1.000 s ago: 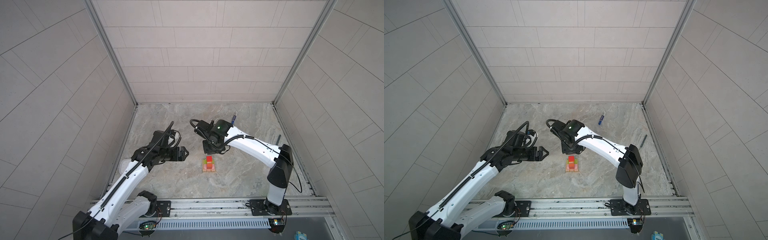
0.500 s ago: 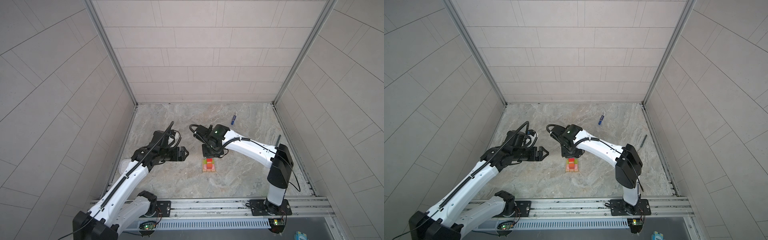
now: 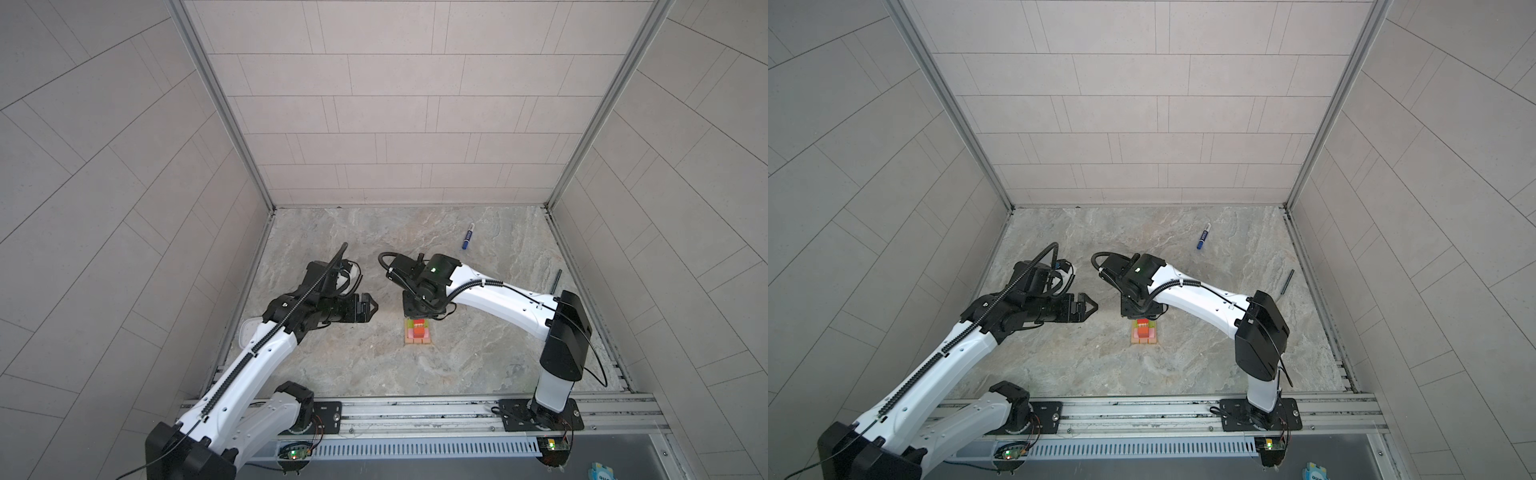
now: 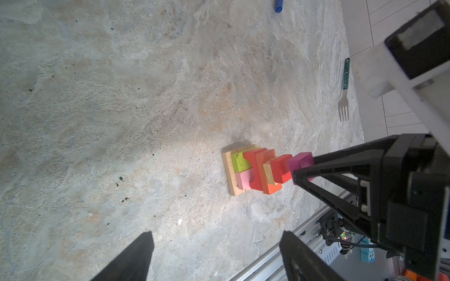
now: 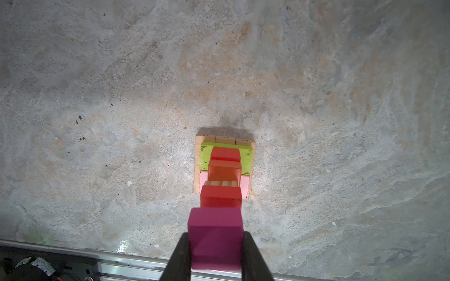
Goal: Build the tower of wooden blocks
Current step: 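Carry the magenta cube over the stack and lower it onto the red cube, then hold the magenta cube on the red cube, then open the right gripper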
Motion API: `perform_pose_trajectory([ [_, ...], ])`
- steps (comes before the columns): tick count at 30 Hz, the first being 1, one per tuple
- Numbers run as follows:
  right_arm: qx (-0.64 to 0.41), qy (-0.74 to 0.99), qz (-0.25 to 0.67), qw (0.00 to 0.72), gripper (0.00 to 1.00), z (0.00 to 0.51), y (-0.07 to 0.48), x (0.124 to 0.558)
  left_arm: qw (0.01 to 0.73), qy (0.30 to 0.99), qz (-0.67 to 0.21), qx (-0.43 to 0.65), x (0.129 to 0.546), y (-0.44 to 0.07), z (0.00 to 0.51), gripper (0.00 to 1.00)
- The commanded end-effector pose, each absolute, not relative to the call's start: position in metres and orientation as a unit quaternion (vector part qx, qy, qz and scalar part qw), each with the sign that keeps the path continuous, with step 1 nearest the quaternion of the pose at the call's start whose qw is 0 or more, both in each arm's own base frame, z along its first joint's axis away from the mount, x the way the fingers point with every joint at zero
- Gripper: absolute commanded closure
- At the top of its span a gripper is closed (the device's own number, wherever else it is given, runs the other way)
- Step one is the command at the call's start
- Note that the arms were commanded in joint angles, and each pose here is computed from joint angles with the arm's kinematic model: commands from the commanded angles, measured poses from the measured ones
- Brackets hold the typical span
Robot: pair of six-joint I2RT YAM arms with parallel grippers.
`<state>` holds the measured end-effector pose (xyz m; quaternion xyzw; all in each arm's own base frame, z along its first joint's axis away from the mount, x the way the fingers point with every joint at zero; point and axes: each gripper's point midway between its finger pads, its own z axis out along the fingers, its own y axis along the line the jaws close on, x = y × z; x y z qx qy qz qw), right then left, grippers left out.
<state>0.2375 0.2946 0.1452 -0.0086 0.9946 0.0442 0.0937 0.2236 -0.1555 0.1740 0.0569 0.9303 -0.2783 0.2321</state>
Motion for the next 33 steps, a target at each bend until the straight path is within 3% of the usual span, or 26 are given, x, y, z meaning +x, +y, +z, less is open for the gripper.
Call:
perform_pose_trajectory([
  [1,0.008,0.993,0.045,0.110,0.75,0.1556,0.2883,0.2362,0.231,0.931,-0.277,0.056,0.2231,-0.1539,0.1699,0.12],
  [33,0.008,0.993,0.049,0.106,0.74,0.1485,0.2877,0.2312,0.231,0.931,-0.276,0.055,0.2230,-0.1532,0.1691,0.12],
])
